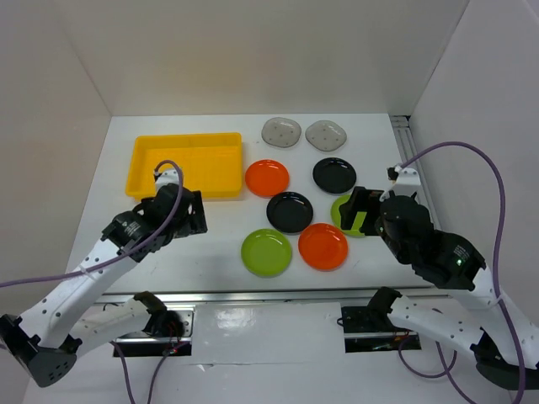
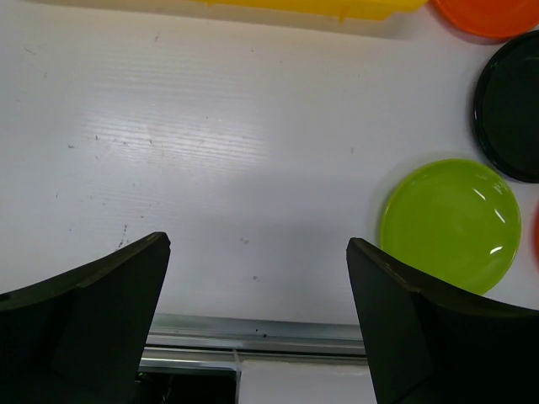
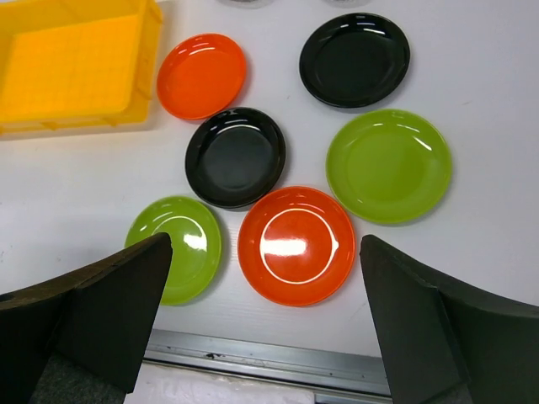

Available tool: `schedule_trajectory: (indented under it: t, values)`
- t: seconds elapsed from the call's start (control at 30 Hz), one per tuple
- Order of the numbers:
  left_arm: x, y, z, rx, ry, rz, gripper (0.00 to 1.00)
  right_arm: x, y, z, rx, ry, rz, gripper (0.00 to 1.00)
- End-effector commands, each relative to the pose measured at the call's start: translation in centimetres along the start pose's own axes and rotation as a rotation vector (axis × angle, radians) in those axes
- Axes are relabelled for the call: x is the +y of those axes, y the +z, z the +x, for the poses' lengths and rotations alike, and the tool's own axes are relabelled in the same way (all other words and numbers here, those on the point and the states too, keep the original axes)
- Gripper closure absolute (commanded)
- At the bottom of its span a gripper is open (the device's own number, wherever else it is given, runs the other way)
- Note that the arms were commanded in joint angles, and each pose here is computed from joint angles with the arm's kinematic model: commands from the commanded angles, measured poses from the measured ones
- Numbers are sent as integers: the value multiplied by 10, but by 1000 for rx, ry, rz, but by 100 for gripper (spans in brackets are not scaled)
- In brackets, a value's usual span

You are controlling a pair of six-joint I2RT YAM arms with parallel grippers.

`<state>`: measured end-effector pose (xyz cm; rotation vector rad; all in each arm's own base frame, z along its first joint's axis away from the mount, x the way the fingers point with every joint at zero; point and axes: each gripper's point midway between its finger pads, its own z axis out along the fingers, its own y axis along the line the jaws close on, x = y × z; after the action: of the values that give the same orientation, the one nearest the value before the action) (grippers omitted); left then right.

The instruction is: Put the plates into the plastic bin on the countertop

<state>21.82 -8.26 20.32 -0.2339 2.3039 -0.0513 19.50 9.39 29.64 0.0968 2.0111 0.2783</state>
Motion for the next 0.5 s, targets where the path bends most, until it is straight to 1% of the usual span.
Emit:
schedule_trajectory:
  t: [0.0,0.1,0.13,0.17,0.2,0.23,0.3,0.33,0.37,0.4,0.43,0.47]
  values:
    - [-10,6,3,32,25,31,0,-1,-7,-10,-49,42,-17,0]
    - [-32,2,6,86,6,124,0,-3,-14,-13,-73,55,-44,0]
    - [-43,-1,13,120,-12,190,0,-2,-11,-11,-74,56,-45,0]
    - [-56,-2,10,104,-53,252,0,-2,-14,-15,-90,68,-55,0]
    - [-64,-1,12,104,-62,302,0,-2,-15,-12,-85,59,-66,0]
    - [-68,3,29,142,-75,336,0,1,-13,-9,-78,58,-78,0]
    - [-72,8,30,124,-144,355,0,2,-14,-6,-71,58,-90,0]
    - [-69,18,44,147,-152,337,0,6,-14,-6,-68,53,-114,0]
    - [-70,22,46,139,-167,345,0,8,-12,-3,-62,41,-124,0]
    - [-71,26,48,126,-181,357,0,10,-13,-2,-56,40,-133,0]
    - [-79,31,42,85,-197,390,0,12,-13,-1,-48,39,-148,0]
    - [-75,43,58,110,-206,379,0,14,-12,1,-43,29,-157,0]
